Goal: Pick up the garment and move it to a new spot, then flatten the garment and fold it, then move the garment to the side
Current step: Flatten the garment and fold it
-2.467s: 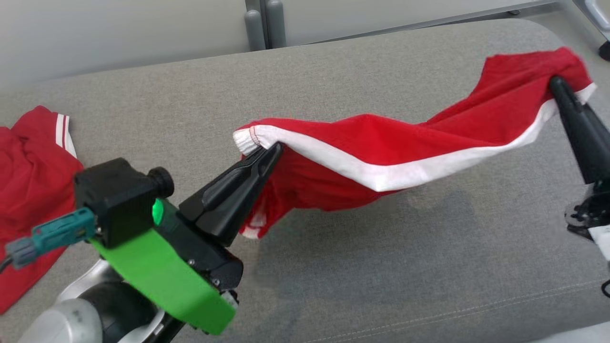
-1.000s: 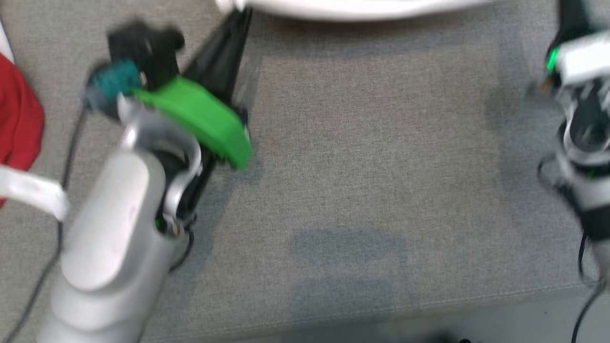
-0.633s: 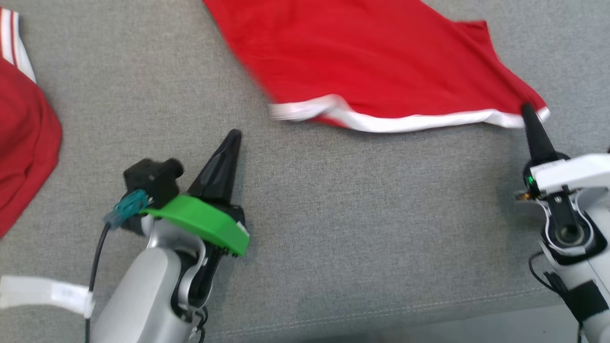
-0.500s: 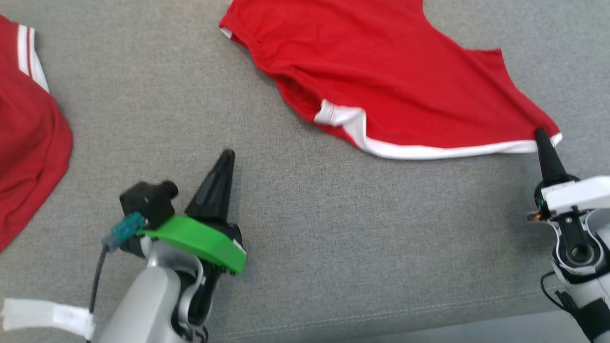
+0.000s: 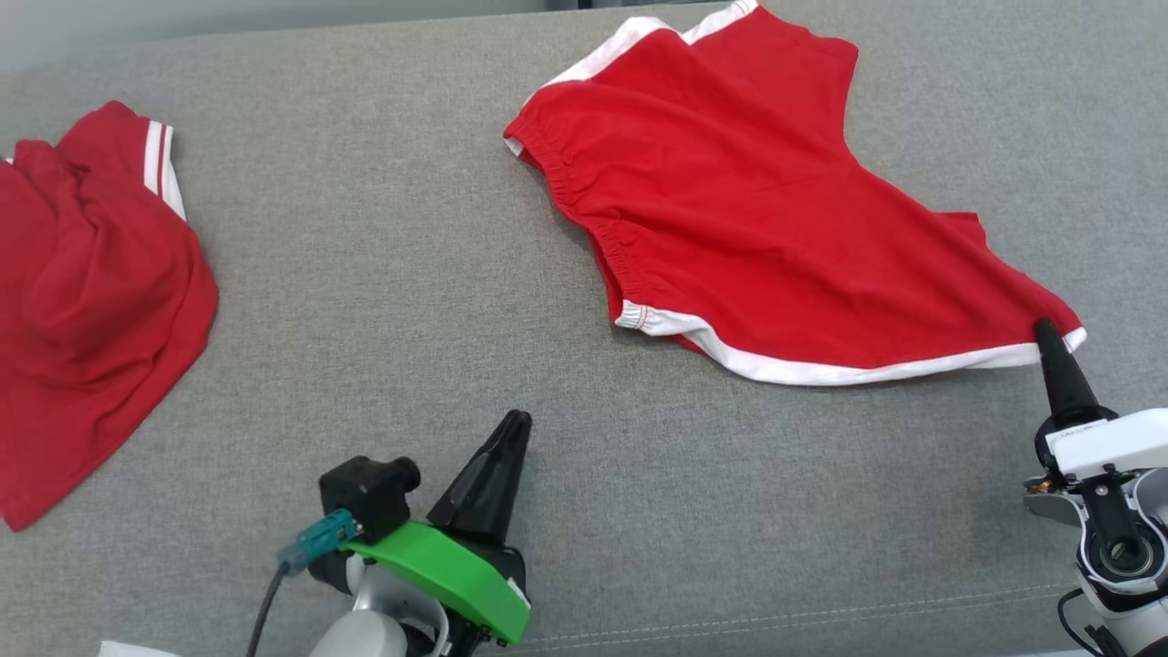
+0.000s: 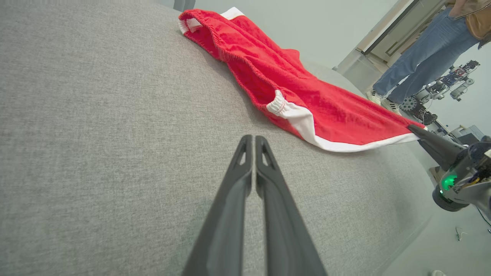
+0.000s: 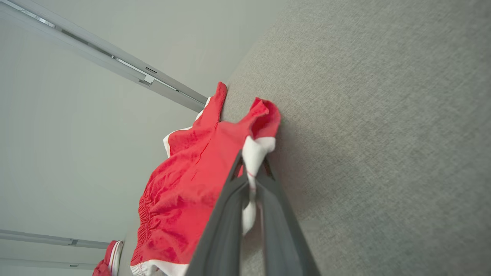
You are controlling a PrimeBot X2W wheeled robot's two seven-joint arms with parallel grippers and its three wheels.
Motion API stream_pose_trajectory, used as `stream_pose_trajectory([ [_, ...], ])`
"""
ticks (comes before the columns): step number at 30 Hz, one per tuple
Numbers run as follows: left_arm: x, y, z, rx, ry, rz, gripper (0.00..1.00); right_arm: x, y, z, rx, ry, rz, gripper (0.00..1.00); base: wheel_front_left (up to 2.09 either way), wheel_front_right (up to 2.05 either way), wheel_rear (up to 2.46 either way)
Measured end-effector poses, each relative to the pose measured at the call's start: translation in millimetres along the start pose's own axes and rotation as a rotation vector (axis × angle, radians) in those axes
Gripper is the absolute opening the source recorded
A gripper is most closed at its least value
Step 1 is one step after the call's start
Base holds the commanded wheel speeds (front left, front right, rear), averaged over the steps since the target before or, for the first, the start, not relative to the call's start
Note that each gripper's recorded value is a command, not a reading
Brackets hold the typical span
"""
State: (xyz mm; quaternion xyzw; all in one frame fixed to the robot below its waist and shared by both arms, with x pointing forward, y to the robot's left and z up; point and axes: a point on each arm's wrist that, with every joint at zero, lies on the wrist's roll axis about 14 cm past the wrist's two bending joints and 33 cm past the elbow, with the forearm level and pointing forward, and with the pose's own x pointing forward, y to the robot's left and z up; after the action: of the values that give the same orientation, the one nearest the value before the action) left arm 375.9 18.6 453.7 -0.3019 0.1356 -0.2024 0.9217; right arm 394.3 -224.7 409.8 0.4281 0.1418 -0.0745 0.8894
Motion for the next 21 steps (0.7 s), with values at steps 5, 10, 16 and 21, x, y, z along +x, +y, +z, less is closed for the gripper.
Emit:
stream_pose_trajectory([
  [5,7,-17,8,0.091,-0.013,-0.074,1.00,-1,12,3,0.004,-0.012,0.035,0.00,0.00,0.00,0.00],
  [10,24,-37,10,0.194,0.017,-0.173,1.00,-3,17,-1,0.000,-0.008,0.052,0.00,0.00,0.00,0.00],
  [16,50,-53,8,0.272,0.067,-0.255,1.00,0,23,-1,0.004,-0.015,0.068,0.00,0.00,0.00,0.00],
  [21,66,-48,-13,0.301,0.173,-0.259,1.00,4,25,1,0.011,-0.024,0.071,0.00,0.00,0.00,0.00],
])
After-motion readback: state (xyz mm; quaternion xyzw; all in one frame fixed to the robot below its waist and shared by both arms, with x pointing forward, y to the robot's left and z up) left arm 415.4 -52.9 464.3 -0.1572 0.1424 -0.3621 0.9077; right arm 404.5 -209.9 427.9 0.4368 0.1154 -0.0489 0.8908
